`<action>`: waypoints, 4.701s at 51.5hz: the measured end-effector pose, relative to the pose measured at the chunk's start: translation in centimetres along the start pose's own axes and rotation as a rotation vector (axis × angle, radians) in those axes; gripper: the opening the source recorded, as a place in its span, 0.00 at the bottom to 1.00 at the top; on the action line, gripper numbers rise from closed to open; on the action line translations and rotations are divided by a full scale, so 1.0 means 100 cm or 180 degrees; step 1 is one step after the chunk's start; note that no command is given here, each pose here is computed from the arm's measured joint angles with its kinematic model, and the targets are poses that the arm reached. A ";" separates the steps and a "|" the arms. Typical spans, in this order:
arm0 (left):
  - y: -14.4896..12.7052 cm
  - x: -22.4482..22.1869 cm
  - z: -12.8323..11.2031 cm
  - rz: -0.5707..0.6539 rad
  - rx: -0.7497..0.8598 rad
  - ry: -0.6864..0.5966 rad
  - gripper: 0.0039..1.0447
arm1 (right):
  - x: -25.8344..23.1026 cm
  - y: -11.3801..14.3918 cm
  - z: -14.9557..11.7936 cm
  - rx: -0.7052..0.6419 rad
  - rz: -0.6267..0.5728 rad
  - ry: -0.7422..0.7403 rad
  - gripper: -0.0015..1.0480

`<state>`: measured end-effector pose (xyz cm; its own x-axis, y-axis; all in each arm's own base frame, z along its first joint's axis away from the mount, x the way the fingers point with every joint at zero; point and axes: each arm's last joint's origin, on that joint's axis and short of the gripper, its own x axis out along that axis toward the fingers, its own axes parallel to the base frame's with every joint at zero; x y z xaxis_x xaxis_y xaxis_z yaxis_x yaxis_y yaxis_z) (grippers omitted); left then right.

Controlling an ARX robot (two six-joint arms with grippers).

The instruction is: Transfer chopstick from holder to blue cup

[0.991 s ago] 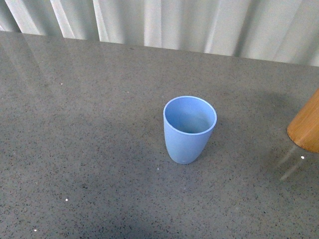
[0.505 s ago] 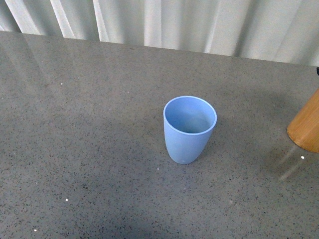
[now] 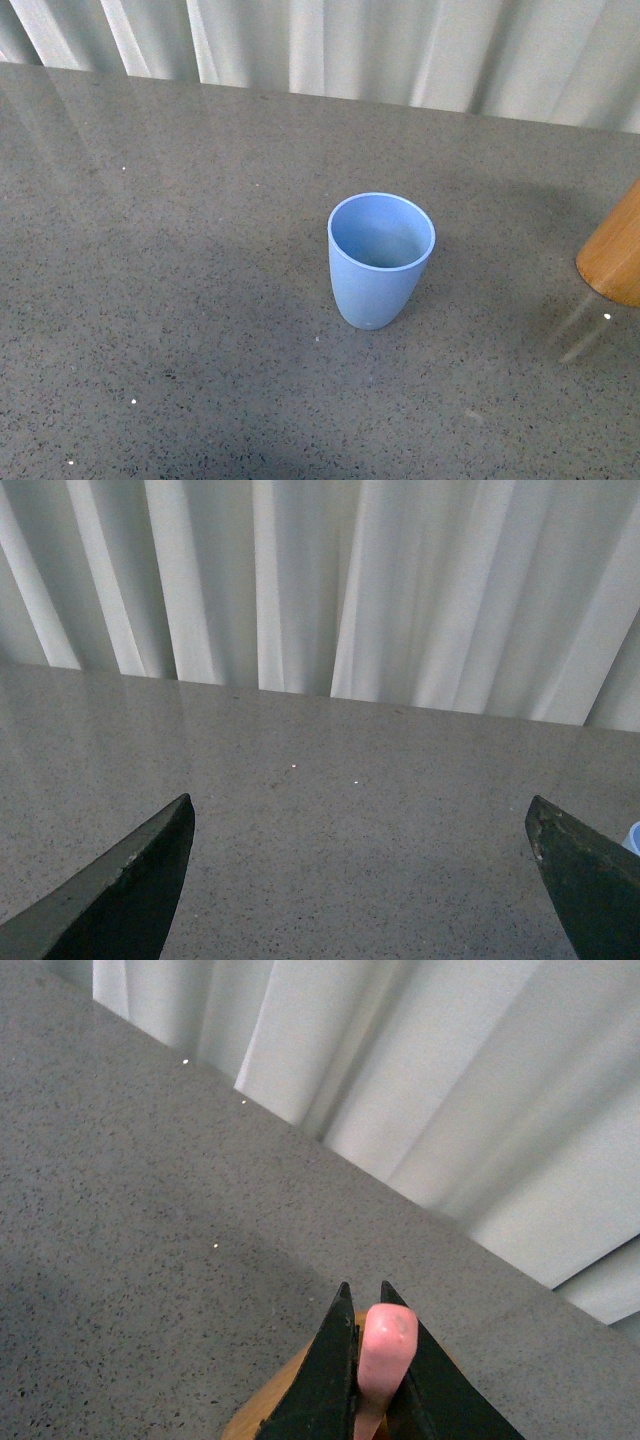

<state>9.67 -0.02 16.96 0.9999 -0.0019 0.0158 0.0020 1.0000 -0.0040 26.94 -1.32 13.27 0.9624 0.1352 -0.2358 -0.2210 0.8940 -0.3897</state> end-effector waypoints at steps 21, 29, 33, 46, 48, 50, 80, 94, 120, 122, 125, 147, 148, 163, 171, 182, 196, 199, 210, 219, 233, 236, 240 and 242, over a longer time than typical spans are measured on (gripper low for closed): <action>0.000 0.000 0.000 0.0000 0.0000 0.0000 0.94 | -0.032 -0.032 0.053 0.0415 -0.0522 -0.0421 0.02; 0.000 0.000 0.000 0.0000 0.0000 0.0000 0.94 | -0.050 -0.046 0.099 0.0994 -0.0629 -0.0760 0.02; 0.000 0.000 0.000 0.0000 0.0000 0.0000 0.94 | -0.057 -0.044 0.117 0.1431 -0.0511 -0.0847 0.02; 0.000 0.000 0.000 0.0000 0.0000 0.0000 0.94 | -0.057 -0.007 0.138 0.2185 -0.0020 -0.0651 0.02; 0.000 0.000 0.000 0.0000 0.0000 0.0000 0.94 | -0.056 0.006 0.143 0.2282 0.0116 -0.0615 0.02; 0.000 0.000 0.000 0.0000 0.0000 0.0000 0.94 | -0.054 0.016 0.146 0.2337 0.0219 -0.0563 0.02; 0.000 0.000 0.000 0.0000 0.0000 0.0000 0.94 | -0.024 0.079 0.151 0.2332 0.0674 -0.0131 0.02; 0.000 0.000 0.000 0.0000 0.0000 0.0000 0.94 | -0.014 0.087 0.143 0.2286 0.0680 -0.0076 0.02; 0.000 0.000 0.000 0.0000 0.0000 0.0000 0.94 | 0.018 0.113 0.110 0.2179 0.0706 0.0264 0.05; 0.000 0.000 0.000 0.0000 0.0000 0.0000 0.94 | 0.018 0.114 0.109 0.2184 0.0715 0.0276 0.10; 0.000 0.000 0.000 0.0000 0.0000 0.0000 0.94 | 0.018 0.115 0.109 0.2189 0.0722 0.0277 0.20; 0.000 0.000 0.000 0.0000 0.0000 0.0000 0.94 | -0.005 0.086 0.133 0.2262 0.0669 -0.0026 0.92; 0.000 0.000 0.000 0.0000 0.0000 0.0000 0.94 | -0.008 0.082 0.135 0.2249 0.0641 -0.0065 0.91; 0.000 0.000 0.000 0.0000 0.0000 0.0000 0.94 | -0.045 0.015 0.118 0.1365 -0.0514 -0.0331 0.90; 0.000 0.000 0.000 0.0000 0.0000 0.0000 0.94 | -0.062 -0.012 0.097 0.1177 -0.0895 -0.0326 0.90; 0.000 0.000 0.000 0.0000 0.0000 0.0000 0.94 | -0.078 -0.030 0.084 0.1219 -0.1197 -0.0253 0.90; 0.000 0.000 0.000 0.0001 0.0000 0.0000 0.94 | -0.085 -0.022 0.077 0.1278 -0.0642 -0.0636 0.71; 0.000 0.000 0.000 -0.0002 0.0000 0.0000 0.94 | -0.090 -0.014 0.071 0.1298 -0.0632 -0.0627 0.62; 0.000 0.000 0.000 0.0000 0.0000 0.0000 0.94 | -0.106 0.006 0.052 0.1318 -0.0582 -0.0622 0.25; 0.000 0.000 0.000 0.0000 0.0000 0.0000 0.94 | -0.121 0.015 0.037 0.1327 -0.0590 -0.0623 0.01; 0.000 0.000 0.000 0.0000 0.0000 0.0000 0.94 | -0.134 0.022 0.027 0.1328 -0.0593 -0.0630 0.01; 0.000 0.000 0.000 0.0000 0.0000 0.0000 0.94 | -0.136 0.023 0.025 0.1327 -0.0594 -0.0633 0.01; 0.000 0.000 0.000 0.0001 0.0000 0.0000 0.94 | -0.139 0.025 0.023 0.1327 -0.0593 -0.0630 0.01; 0.000 0.000 0.000 0.0000 0.0000 0.0000 0.94 | -0.140 0.025 0.022 0.1328 -0.0592 -0.0632 0.01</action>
<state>9.67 -0.02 16.96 0.9999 -0.0019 0.0158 0.0020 1.0000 -0.0040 13.30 -0.02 17.58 1.0000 -0.0004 -0.0063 0.0003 0.9999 -0.0101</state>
